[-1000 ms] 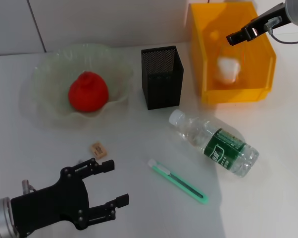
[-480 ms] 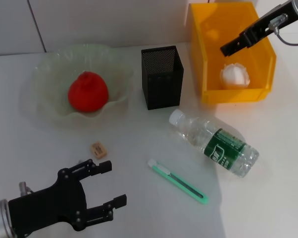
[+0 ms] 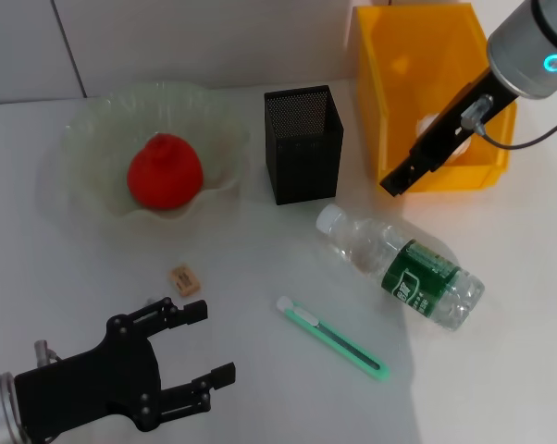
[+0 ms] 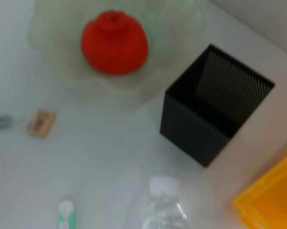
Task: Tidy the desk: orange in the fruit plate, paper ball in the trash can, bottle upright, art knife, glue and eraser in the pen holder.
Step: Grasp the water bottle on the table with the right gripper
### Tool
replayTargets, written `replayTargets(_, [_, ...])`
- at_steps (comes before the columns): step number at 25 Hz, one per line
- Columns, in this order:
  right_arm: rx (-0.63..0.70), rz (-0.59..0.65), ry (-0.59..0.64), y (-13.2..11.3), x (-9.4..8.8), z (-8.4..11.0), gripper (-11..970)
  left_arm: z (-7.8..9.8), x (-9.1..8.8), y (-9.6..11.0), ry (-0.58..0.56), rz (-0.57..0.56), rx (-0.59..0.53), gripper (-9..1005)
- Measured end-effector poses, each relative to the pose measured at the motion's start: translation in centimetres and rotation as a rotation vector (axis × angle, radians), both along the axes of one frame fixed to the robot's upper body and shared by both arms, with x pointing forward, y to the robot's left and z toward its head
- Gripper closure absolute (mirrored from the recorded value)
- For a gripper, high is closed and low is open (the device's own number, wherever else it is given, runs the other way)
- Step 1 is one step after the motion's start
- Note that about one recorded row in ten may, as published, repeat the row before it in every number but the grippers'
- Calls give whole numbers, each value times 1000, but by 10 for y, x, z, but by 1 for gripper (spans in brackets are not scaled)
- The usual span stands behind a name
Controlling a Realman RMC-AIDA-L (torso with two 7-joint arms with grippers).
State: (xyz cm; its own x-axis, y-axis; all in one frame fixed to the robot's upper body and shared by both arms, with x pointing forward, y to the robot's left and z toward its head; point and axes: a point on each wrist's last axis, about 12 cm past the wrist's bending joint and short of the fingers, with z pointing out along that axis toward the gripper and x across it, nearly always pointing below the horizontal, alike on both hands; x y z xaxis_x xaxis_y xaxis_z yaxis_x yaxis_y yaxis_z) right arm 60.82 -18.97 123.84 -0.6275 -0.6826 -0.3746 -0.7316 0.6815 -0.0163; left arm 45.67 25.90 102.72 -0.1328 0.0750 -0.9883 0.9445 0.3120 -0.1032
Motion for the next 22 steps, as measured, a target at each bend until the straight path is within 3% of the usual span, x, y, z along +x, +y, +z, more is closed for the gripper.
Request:
replayTargets(5, [-59,-1,88,2,-1,-13,149,0,1,0,3,6,2,246])
replayTargets(22, [-88,-35,203,-11,-19,-30,146,0,6,0,0,19,17,250])
